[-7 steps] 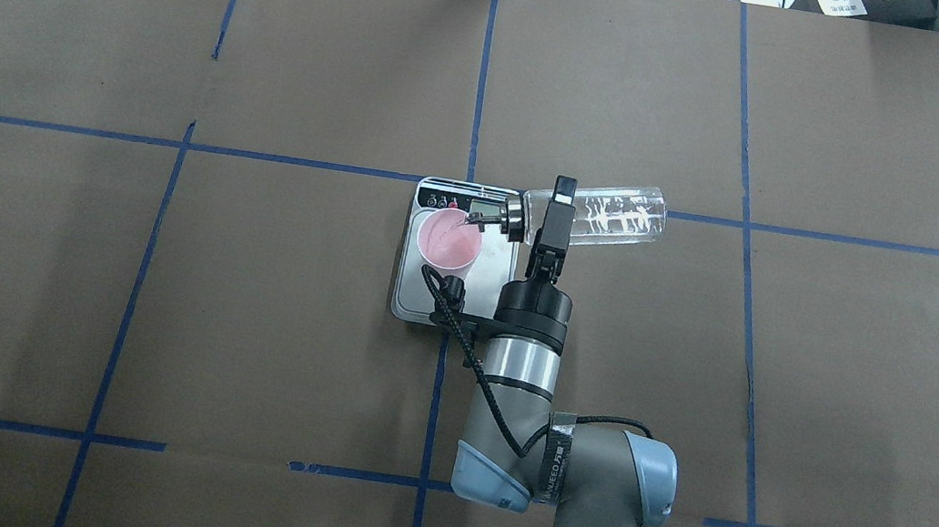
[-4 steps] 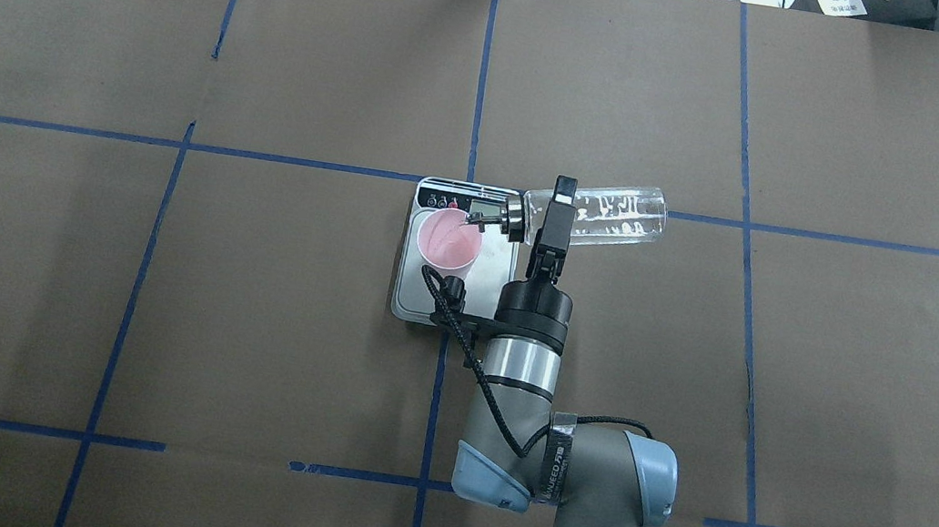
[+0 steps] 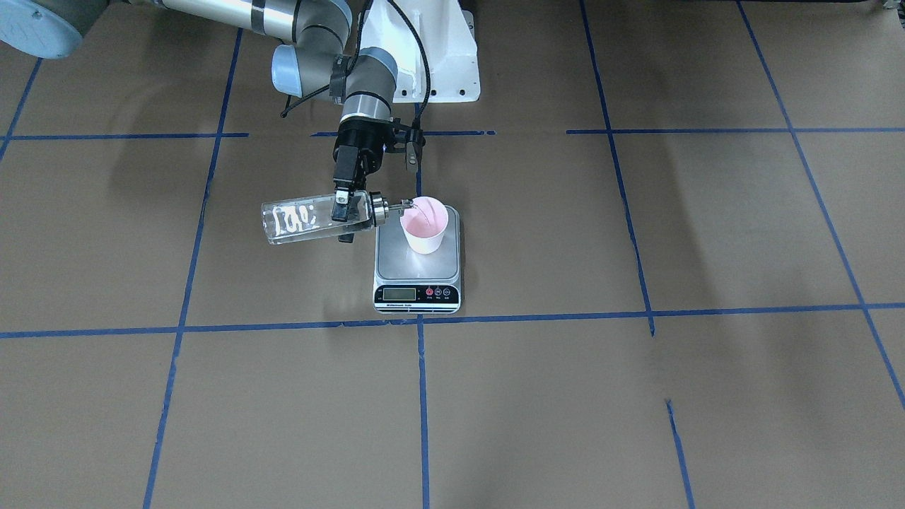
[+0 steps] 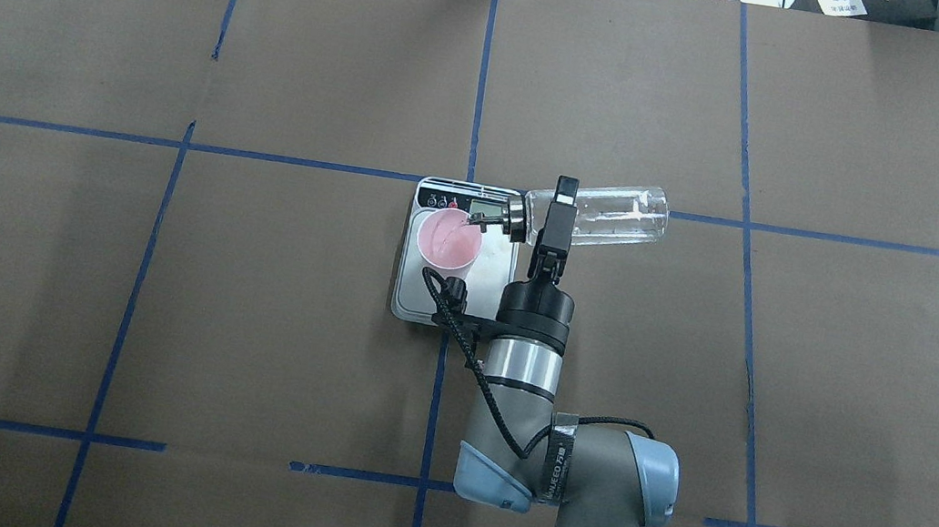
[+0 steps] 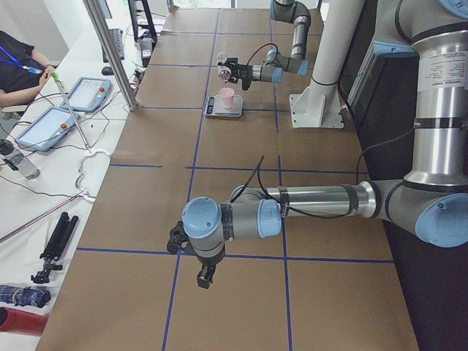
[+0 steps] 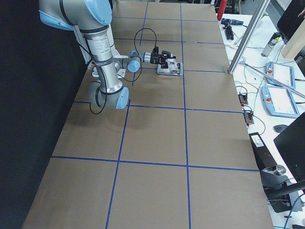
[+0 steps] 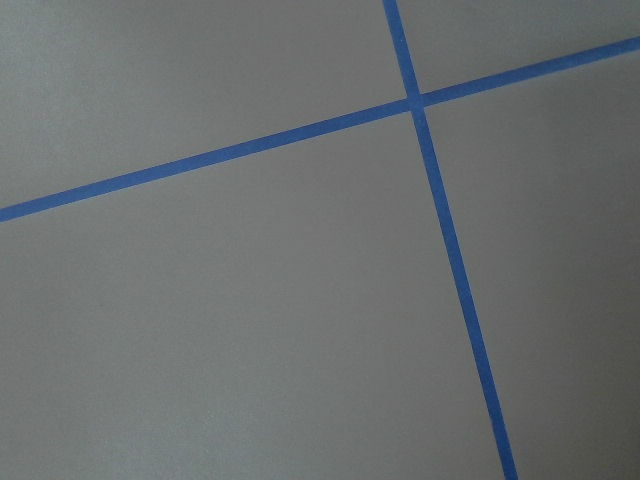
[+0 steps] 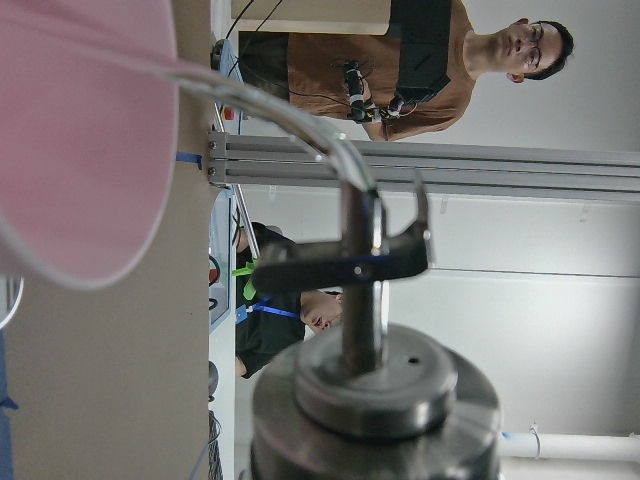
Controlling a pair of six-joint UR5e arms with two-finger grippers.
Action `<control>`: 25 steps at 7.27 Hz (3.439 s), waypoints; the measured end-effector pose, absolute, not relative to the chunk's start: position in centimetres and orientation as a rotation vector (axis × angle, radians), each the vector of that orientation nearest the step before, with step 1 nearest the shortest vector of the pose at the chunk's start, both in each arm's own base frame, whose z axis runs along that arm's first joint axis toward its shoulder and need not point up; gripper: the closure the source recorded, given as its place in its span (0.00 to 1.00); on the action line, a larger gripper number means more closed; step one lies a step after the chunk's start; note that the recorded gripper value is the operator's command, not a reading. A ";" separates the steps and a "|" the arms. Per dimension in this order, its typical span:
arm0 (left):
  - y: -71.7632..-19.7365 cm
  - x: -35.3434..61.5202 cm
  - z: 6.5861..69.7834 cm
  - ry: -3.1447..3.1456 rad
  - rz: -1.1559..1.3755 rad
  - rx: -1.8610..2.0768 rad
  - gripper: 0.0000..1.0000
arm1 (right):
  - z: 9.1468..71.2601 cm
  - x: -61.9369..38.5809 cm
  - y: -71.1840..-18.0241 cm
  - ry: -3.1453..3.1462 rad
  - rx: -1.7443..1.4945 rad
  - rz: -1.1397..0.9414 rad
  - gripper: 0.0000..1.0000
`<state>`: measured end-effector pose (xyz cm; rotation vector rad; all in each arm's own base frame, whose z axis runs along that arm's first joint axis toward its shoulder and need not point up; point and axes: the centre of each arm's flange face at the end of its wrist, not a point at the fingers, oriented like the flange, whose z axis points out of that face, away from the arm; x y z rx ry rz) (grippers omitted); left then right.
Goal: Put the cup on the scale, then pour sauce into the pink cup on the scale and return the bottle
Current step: 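Tilt the bottle spout over the pink cup with the right gripper, then turn the bottle upright and carry it back to its spot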
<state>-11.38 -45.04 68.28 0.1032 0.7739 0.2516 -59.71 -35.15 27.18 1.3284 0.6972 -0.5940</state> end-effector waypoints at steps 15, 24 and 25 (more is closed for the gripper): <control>-45.1 -11.4 67.8 0.771 0.256 0.114 0.00 | 21.9 -55.2 -34.7 -0.124 1.440 -0.125 1.00; -45.2 -11.4 67.8 0.769 0.265 0.124 0.00 | 32.4 -47.4 -35.5 -0.552 1.212 0.270 1.00; -45.2 -11.4 67.8 0.769 0.265 0.125 0.00 | 34.2 -46.5 -35.5 -0.580 1.181 0.331 1.00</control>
